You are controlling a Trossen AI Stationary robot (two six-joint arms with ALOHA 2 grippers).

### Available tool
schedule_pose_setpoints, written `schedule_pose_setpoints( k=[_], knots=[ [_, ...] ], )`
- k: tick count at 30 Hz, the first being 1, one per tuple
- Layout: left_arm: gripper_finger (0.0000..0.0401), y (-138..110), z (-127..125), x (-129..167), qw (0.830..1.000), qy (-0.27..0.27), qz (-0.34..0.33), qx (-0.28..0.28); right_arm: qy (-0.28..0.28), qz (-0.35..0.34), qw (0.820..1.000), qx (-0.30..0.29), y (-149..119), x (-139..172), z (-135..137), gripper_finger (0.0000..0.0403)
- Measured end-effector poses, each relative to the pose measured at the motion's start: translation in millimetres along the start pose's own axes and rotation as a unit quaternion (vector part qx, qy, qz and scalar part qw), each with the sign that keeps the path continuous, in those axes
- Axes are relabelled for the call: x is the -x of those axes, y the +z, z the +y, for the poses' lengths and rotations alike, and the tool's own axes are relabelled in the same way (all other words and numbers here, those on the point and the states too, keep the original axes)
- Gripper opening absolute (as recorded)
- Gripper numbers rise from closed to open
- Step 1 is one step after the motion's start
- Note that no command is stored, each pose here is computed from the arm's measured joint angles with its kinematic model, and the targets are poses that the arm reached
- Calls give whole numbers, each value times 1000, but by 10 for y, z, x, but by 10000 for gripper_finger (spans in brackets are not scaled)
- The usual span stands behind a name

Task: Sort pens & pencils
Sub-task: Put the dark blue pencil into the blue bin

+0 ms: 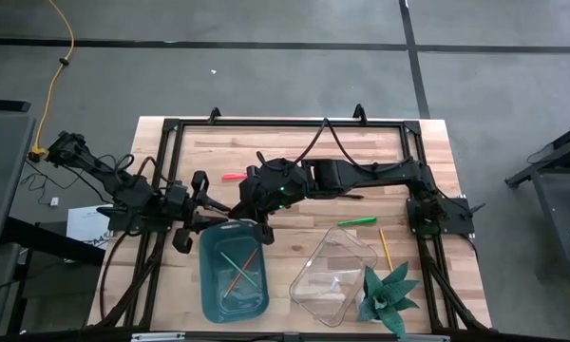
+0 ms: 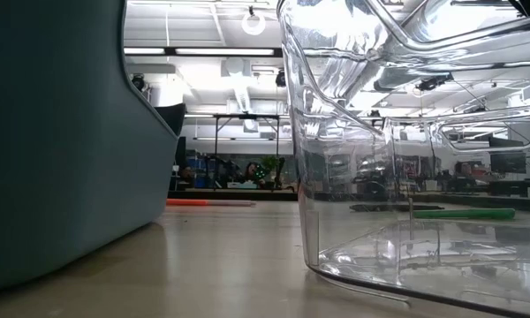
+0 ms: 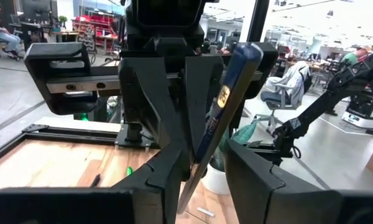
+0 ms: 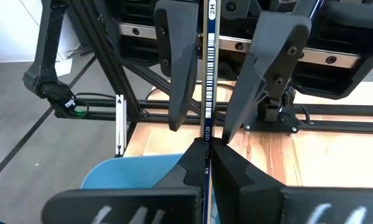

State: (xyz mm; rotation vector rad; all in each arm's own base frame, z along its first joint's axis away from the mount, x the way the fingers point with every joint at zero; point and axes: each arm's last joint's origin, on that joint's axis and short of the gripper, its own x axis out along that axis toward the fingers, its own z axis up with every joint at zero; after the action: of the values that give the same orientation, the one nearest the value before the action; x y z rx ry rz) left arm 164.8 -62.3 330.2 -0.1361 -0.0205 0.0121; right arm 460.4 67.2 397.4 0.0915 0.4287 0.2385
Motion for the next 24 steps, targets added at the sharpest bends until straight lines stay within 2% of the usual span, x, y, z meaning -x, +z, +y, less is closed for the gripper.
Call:
schedule_pose_setpoints(
  k=[11, 18, 24],
  knots=[
    [12, 3, 0, 0, 1000, 0, -2, -8, 0, 0, 1000, 0, 2, 2, 0, 0],
    [34, 3, 0, 0, 1000, 0, -2, -8, 0, -1, 1000, 2, 4, 4, 1, 0],
    [9, 4, 0, 0, 1000, 0, -3, -11, 4, -4, 1000, 6, 9, 3, 3, 3]
  ],
)
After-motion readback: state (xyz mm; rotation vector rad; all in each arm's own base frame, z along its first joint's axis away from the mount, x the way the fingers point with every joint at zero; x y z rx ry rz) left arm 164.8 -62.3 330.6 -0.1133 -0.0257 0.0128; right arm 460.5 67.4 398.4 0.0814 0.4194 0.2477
